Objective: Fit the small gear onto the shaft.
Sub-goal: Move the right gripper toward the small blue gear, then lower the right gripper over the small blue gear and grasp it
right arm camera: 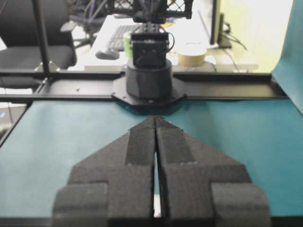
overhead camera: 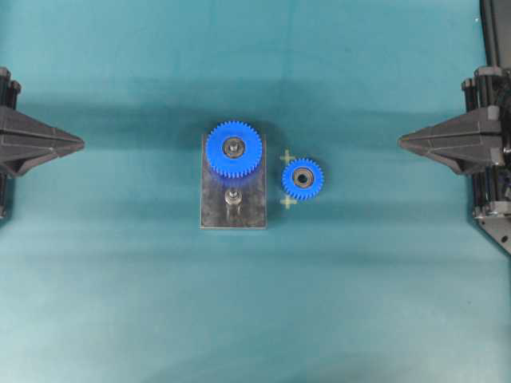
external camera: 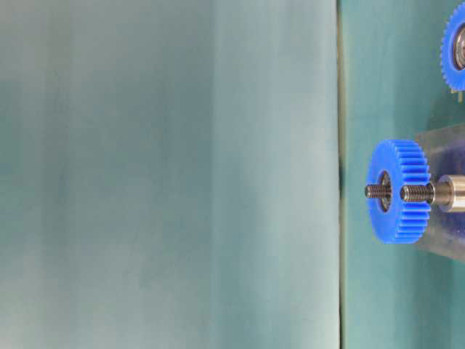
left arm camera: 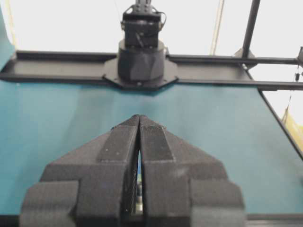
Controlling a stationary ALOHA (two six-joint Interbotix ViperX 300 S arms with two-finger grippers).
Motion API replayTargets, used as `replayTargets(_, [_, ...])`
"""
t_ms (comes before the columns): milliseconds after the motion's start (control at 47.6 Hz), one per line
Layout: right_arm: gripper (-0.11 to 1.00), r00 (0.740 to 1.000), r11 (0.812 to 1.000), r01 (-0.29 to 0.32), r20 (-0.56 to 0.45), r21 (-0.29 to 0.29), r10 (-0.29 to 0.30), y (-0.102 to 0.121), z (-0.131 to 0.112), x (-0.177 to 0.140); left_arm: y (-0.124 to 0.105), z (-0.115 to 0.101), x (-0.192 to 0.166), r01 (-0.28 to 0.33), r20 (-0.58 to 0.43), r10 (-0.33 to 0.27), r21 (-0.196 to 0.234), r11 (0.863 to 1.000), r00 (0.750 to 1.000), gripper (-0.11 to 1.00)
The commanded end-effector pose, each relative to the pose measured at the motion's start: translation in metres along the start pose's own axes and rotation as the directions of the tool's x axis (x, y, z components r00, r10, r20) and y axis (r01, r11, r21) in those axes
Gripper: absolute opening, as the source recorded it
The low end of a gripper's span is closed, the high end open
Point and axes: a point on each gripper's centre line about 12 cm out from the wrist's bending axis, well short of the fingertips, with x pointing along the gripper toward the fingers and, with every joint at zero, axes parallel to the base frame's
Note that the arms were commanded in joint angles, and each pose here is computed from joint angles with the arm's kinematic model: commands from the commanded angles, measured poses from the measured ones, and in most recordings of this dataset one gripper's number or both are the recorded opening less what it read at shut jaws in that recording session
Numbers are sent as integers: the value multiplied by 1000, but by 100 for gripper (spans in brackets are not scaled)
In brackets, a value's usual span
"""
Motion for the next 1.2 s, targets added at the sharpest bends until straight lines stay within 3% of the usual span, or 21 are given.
replayTargets(0, [1,1000,1000,22,-3,16,-22,-4,0,2,-3,-2,5,16,-34,-17,-26,1000,999,0])
replayTargets(63, [1,996,991,66,-65,116,-59,-10,-6,1,-4,-6,8,15,-72,-19,-44,999,997,0])
replayTargets(126, [1,981,970,119,-173,210,-83,-15,-12,2,-3,-4,12,14,-80,-17,-47,999,997,0])
replayTargets(189, [1,949,956,166,-303,243,-88,-19,-19,3,-3,-1,17,12,-86,-16,-46,999,996,0])
replayTargets(273, [1,888,945,213,-453,248,-81,-22,-25,4,-2,-1,22,3,-118,-8,-45,999,993,0])
replayTargets(421, [1,774,914,310,-627,261,-83,-33,-33,14,-1,-8,33,-4,-243,-6,-44,999,970,0])
replayTargets(505, [1,689,910,343,-721,233,-75,-38,-45,22,-1,-10,39,-7,-299,-6,-41,999,954,0])
replayTargets(568, [1,645,910,355,-761,213,-74,-41,-53,30,-1,-14,43,-8,-334,-5,-39,999,943,0])
replayTargets(694, [1,587,910,369,-807,191,-69,-46,-68,46,-1,-26,49,-9,-387,-5,-36,999,922,0])
replayTargets(904, [1,529,897,400,-847,187,-59,-54,-83,73,-1,-35,60,-11,-432,-5,-35,999,902,0])
replayTargets(1093, [1,455,890,422,-889,173,-43,-58,-106,86,-2,-46,69,-13,-470,-5,-35,999,883,0])
replayTargets(1177, [9,415,884,435,-909,173,-27,-59,-115,92,-2,-49,73,-14,-479,-5,-35,999,878,0])
